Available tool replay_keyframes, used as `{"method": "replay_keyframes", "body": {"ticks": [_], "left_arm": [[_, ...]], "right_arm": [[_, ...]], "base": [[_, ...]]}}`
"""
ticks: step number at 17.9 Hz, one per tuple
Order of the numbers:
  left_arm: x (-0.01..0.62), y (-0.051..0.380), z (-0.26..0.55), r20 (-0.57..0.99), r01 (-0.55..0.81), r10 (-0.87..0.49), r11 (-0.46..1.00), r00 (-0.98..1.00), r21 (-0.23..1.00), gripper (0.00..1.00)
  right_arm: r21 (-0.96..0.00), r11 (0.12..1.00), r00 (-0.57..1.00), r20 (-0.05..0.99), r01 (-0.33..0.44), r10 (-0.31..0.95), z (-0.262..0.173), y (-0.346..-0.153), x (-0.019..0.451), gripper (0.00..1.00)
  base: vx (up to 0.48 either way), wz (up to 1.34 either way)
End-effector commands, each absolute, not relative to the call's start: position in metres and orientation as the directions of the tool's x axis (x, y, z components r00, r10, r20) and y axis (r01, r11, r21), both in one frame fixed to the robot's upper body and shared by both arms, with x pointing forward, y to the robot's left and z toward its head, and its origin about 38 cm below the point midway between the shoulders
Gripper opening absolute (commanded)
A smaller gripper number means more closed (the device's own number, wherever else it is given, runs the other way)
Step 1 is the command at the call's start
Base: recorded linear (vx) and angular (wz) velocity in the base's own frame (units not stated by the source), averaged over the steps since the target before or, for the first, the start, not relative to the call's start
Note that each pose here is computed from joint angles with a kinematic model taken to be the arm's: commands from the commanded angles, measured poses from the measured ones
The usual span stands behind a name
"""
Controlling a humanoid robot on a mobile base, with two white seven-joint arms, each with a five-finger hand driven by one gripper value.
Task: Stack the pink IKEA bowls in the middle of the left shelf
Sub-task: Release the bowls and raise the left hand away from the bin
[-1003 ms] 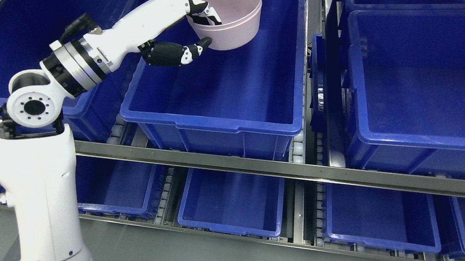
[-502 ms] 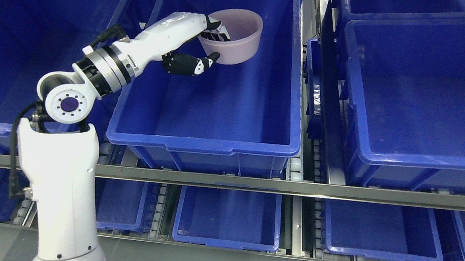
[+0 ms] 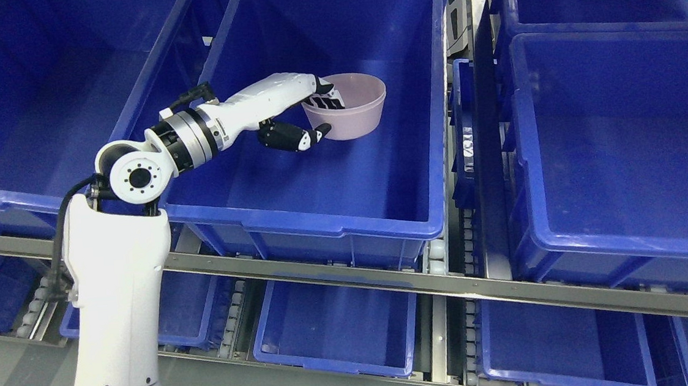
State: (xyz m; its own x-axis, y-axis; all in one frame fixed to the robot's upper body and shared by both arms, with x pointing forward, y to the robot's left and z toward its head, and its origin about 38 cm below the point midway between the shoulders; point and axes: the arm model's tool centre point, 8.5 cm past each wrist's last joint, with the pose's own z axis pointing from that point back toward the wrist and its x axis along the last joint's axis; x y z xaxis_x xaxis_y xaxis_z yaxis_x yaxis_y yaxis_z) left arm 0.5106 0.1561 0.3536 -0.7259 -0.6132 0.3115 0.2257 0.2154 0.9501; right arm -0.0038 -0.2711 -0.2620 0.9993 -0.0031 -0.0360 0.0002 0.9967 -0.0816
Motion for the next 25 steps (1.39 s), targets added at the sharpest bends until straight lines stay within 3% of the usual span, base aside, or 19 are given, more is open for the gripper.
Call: {"method": "replay_keyframes", "body": {"ticks": [1, 5, 7, 9, 10, 12, 15, 18, 25], "left_arm": [[0.525, 0.165, 0.323, 0.393, 0.301, -0.63, 0.254, -0.67, 0.919, 0.42], [0.525, 0.165, 0.327, 0.388, 0.291, -0.629, 0.257, -0.673, 0.922, 0.6], [0.526, 0.166, 0.344, 0.374, 0.219, -0.626, 0.313, -0.684, 0.924, 0.81], [0.529, 0.176, 0.367, 0.379, 0.067, -0.618, 0.466, -0.689, 0.882, 0.98], [0.529, 0.18, 0.375, 0.395, -0.009, -0.6, 0.557, -0.696, 0.831, 1.0], [0.528, 0.186, 0.39, 0.533, -0.074, -0.46, 0.801, -0.71, 0.594, 1.0], [0.537, 0.199, 0.387, 0.788, 0.056, -0.05, 0.993, -0.613, 0.107, 1.0], [0.528, 0.194, 0.379, 0.813, 0.073, -0.024, 0.994, -0.582, 0.081, 1.0], [0.481, 0.143, 0.313, 0.842, 0.209, -0.013, 0.967, -0.539, 0.149, 1.0]], "right_arm": [[-0.098, 0.995, 1.0, -0.002, 0.011, -0.011, -0.261, -0.282, 0.007, 1.0], [-0.098, 0.995, 1.0, -0.002, 0.011, -0.011, -0.261, -0.282, 0.007, 1.0], [-0.098, 0.995, 1.0, -0.002, 0.011, -0.011, -0.261, -0.282, 0.007, 1.0], [-0.098, 0.995, 1.0, -0.002, 0.011, -0.011, -0.261, -0.282, 0.007, 1.0], [-0.098, 0.995, 1.0, -0.002, 0.011, -0.011, -0.261, -0.282, 0.007, 1.0], [-0.098, 0.995, 1.0, -0.002, 0.011, -0.011, -0.261, -0.282, 0.007, 1.0], [-0.098, 0.995, 1.0, -0.002, 0.011, -0.011, -0.261, -0.282, 0.007, 1.0], [-0.098, 0.995, 1.0, -0.002, 0.011, -0.011, -0.261, -0.282, 0.007, 1.0], [-0.098, 0.995, 1.0, -0.002, 0.011, -0.011, -0.261, -0.282, 0.007, 1.0]], "base": [[0.0, 0.0], [0.0, 0.0], [0.0, 0.0], [0.0, 0.0], [0.0, 0.0], [0.0, 0.0], [0.0, 0.0], [0.0, 0.0], [0.0, 0.0]]}}
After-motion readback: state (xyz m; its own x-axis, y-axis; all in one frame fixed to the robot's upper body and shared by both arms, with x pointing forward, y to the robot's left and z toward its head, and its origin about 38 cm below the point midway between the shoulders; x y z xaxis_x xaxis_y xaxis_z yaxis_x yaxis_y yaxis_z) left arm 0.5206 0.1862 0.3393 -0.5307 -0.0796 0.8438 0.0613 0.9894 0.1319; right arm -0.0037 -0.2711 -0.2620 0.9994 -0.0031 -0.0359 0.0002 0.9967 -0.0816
